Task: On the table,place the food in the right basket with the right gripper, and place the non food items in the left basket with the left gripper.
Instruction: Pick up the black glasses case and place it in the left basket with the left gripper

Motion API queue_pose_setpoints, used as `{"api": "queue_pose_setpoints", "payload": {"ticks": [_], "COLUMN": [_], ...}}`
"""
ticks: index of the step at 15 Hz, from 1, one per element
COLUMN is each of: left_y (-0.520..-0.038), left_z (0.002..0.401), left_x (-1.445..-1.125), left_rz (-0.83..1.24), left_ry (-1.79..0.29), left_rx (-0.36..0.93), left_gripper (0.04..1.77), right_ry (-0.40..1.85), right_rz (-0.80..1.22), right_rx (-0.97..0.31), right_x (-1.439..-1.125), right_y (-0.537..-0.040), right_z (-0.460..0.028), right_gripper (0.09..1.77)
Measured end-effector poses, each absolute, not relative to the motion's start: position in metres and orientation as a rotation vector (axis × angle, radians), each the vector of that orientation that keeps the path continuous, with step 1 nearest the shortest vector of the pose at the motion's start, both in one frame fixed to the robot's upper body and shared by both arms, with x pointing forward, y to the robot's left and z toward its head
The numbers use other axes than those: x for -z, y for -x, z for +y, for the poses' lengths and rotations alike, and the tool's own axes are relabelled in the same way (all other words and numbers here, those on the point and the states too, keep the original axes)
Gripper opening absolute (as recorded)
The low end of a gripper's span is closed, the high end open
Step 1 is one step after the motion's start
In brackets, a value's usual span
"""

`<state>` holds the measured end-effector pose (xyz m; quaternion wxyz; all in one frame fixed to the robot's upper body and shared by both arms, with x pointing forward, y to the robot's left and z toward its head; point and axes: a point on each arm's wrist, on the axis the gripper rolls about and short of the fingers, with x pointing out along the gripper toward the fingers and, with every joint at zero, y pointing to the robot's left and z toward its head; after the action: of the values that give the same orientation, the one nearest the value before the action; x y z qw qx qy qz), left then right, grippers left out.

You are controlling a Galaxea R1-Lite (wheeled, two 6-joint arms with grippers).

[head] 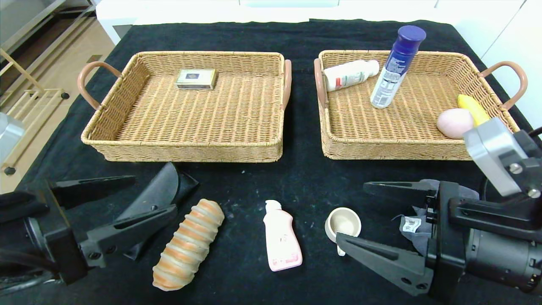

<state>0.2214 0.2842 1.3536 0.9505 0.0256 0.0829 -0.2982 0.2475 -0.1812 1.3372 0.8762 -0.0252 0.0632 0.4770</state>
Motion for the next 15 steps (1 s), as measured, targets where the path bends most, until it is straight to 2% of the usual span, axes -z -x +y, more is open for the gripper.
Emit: {"api": "queue_pose_setpoints", "payload": {"ticks": [2, 7, 12, 15], "left_y": [-0.222, -0.223, -0.264, -0.283], "left_z": [0.286, 0.294, 0.307, 0.313], "left_x": [-1.357, -1.386, -1.402, -1.396], "left_rz": [0.193, 0.452, 0.606, 0.725], "left_ry": [-0.069, -0.135, -0.204, -0.261], "left_rx": [0.534, 0.384, 0.233, 0.214], "left_gripper": [1.72, 1.72, 1.72, 1.72], "right_ry": [0.052, 0.04, 0.03, 0.029], "right_rz": [0.13, 0.086, 0.051, 0.049], "right_rx": [-0.986, -0.983, -0.982, -0.981], "right_x": [-1.337, -1.347, -1.354, -1.354], "right_y": [-0.248, -0.24, -0.235, -0.234], "right_z": [-0.184, -0.192, -0.198, -0.199], "right_gripper": [1.71, 1.71, 1.71, 1.71]}}
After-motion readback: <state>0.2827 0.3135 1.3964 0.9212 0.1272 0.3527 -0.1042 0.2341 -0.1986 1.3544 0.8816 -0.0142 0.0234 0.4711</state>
